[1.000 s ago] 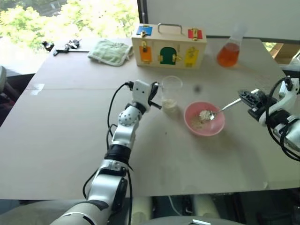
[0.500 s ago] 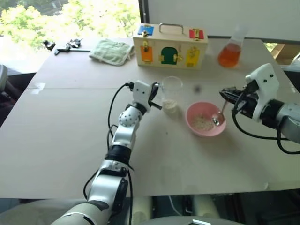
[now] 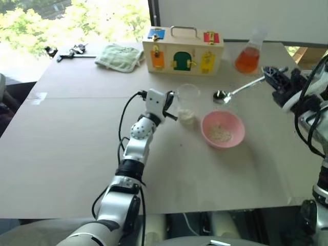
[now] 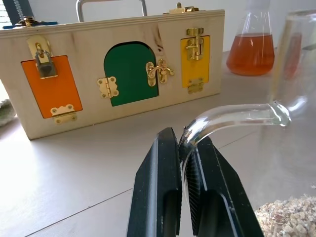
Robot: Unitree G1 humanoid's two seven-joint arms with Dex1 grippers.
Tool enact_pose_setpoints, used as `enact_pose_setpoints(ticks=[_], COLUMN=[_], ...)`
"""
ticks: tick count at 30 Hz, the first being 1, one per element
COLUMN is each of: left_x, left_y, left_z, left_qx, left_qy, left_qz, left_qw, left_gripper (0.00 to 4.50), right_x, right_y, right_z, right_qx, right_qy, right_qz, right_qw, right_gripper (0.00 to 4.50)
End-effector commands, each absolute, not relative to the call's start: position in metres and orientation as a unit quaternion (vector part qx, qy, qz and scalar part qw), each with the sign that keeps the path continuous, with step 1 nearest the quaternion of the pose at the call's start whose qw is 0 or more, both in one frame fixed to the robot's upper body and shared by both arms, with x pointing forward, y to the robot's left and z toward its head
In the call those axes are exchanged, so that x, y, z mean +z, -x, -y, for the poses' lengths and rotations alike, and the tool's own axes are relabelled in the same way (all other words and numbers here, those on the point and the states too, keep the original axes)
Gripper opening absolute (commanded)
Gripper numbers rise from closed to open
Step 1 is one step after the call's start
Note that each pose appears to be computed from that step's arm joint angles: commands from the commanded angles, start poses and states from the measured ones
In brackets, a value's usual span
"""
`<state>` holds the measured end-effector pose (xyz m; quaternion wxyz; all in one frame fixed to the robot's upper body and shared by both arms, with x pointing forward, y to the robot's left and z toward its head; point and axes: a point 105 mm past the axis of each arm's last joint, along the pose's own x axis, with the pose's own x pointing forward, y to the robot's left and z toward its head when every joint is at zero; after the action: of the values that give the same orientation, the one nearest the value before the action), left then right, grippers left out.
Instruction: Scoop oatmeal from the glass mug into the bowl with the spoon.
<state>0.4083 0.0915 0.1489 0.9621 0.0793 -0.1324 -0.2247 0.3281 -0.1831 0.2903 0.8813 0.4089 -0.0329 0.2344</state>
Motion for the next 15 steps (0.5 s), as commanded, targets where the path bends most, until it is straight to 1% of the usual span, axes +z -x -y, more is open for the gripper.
enact_pose_setpoints(ticks=[1,4,8,12,15], left_x=[0.162,0.162,0.163,0.163,0.163], left_y=[-0.406,-0.406,-0.405,-0.403,-0.400], left_z=[-0.090,-0.089,-0.092,-0.091,-0.090], left_qx=[-0.223,-0.221,-0.214,-0.215,-0.216], left_qy=[-0.083,-0.082,-0.082,-0.079,-0.078], left_qz=[0.162,0.162,0.165,0.167,0.168], left_qw=[0.958,0.958,0.959,0.959,0.959], left_gripper=[0.03,0.03,0.03,0.03,0.03], right_x=[0.313,0.316,0.291,0.279,0.277], right_y=[-0.328,-0.334,-0.350,-0.361,-0.363], right_z=[0.153,0.133,0.113,0.112,0.111], right_qx=[0.285,0.308,0.306,0.290,0.292], right_qy=[-0.392,-0.377,-0.332,-0.302,-0.291], right_qz=[0.043,0.037,0.006,0.003,0.004], right_qw=[0.874,0.873,0.893,0.908,0.911], right_gripper=[0.00,0.00,0.00,0.00,0.00])
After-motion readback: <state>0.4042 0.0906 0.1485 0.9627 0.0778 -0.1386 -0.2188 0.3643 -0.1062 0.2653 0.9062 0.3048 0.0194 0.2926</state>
